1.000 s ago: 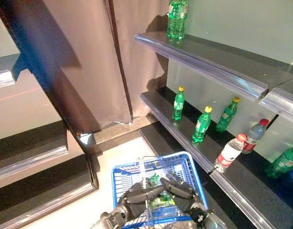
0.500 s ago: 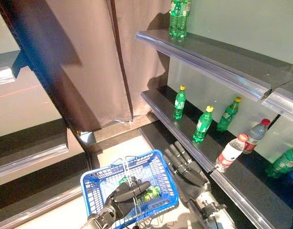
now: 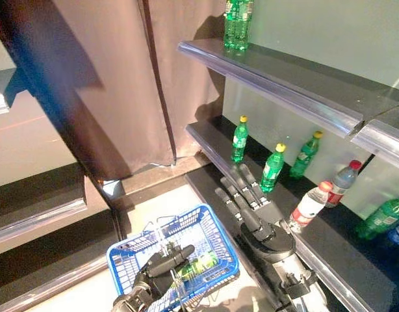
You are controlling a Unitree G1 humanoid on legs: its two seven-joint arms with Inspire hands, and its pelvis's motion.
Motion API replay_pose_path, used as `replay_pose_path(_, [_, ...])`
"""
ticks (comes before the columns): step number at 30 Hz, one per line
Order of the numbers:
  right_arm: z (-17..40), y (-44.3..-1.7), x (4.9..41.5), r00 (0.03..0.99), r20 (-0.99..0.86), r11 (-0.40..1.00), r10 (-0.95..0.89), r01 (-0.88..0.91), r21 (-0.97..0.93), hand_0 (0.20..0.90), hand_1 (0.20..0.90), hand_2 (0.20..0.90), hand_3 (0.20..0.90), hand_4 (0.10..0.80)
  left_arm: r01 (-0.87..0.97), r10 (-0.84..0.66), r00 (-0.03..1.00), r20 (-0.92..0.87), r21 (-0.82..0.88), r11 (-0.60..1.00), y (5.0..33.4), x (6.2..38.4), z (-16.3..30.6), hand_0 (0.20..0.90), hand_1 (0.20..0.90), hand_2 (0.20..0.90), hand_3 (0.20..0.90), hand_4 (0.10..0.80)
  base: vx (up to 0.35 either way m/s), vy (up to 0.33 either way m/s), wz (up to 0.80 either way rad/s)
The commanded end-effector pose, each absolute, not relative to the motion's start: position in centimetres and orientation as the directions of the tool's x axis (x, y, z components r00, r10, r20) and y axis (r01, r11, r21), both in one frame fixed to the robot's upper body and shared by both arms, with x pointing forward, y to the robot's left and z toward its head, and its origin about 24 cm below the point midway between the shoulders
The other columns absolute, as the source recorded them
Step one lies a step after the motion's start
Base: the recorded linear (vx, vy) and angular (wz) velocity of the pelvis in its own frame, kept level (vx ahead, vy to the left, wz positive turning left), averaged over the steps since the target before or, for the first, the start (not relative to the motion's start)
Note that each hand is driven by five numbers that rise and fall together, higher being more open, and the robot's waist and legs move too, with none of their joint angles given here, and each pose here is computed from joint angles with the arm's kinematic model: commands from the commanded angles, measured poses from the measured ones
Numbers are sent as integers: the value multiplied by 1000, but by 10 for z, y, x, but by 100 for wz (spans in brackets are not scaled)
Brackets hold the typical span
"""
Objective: Pick up the drink and place into the basket.
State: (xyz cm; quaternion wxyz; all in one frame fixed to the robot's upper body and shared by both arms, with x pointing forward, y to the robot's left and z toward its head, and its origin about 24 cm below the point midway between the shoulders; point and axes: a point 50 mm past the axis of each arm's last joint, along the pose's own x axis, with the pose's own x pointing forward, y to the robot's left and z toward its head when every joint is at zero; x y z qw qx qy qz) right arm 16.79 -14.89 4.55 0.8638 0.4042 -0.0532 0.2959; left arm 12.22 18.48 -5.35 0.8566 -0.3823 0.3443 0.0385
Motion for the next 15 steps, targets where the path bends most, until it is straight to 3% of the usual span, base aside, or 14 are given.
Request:
replay_pose_path(1, [99, -165, 184, 733, 558, 603, 389, -661, 447, 900, 900, 900, 900, 800, -123, -132, 949, -285, -723, 680, 191, 170, 2, 300, 300, 300, 200, 100, -167, -62, -17])
replay_pose_path(9, [121, -178, 205, 725, 537, 655, 431, -661, 366, 900, 900, 900, 900, 800, -230, -8, 952, -307, -729, 645, 204, 182, -3, 300, 300, 300, 200, 100, -141, 4, -37])
replay_pose_path(13, [128, -178, 210, 717, 558, 670, 417, -658, 344, 900, 900, 900, 900, 800, -243, 16, 953, -303, -730, 638, 205, 187, -1, 300, 300, 300, 200, 100, -133, 154, -90])
replay_pose_path(15, [129, -179, 210, 715, 579, 679, 392, -650, 343, 900, 900, 900, 900, 800, -240, 16, 953, -301, -724, 647, 206, 190, -4, 300, 300, 300, 200, 100, -118, 190, -26])
